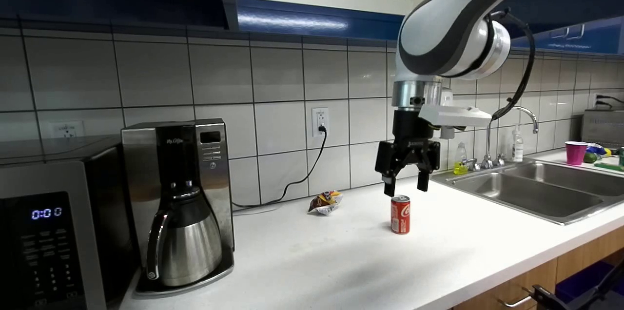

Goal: Put the can in the top cabinet

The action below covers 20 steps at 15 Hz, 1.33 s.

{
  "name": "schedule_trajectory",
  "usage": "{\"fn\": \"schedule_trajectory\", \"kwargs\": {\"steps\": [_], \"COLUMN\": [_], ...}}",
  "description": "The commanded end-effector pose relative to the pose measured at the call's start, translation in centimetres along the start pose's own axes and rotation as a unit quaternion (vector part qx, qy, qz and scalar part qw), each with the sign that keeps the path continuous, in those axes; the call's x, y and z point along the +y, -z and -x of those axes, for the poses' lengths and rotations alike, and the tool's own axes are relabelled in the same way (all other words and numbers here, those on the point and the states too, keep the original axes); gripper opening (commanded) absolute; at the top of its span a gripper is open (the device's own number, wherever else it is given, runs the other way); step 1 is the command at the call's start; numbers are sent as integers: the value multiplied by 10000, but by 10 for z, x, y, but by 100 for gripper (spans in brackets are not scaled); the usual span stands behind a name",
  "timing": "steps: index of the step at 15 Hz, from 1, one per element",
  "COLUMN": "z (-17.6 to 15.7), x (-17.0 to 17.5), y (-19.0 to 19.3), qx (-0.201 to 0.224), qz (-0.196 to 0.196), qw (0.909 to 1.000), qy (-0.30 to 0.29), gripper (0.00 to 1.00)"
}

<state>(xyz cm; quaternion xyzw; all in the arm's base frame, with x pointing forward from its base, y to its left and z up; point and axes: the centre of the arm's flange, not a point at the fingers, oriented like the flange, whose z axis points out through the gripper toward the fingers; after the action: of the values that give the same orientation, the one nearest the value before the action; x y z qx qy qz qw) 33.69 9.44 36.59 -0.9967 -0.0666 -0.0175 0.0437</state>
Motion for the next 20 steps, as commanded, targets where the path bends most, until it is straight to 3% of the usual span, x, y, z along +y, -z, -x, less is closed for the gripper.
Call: {"fn": "schedule_trajectory", "kwargs": {"steps": [1,12,20], "z": [-23,-45,-61], "x": [34,103,132], "y": [-42,-128,-159], "qx": [7,239,560], "qz": [167,531,685], "qw": [9998,9972,9945], "qy": [-83,-474,-564], "gripper": [100,100,100]}}
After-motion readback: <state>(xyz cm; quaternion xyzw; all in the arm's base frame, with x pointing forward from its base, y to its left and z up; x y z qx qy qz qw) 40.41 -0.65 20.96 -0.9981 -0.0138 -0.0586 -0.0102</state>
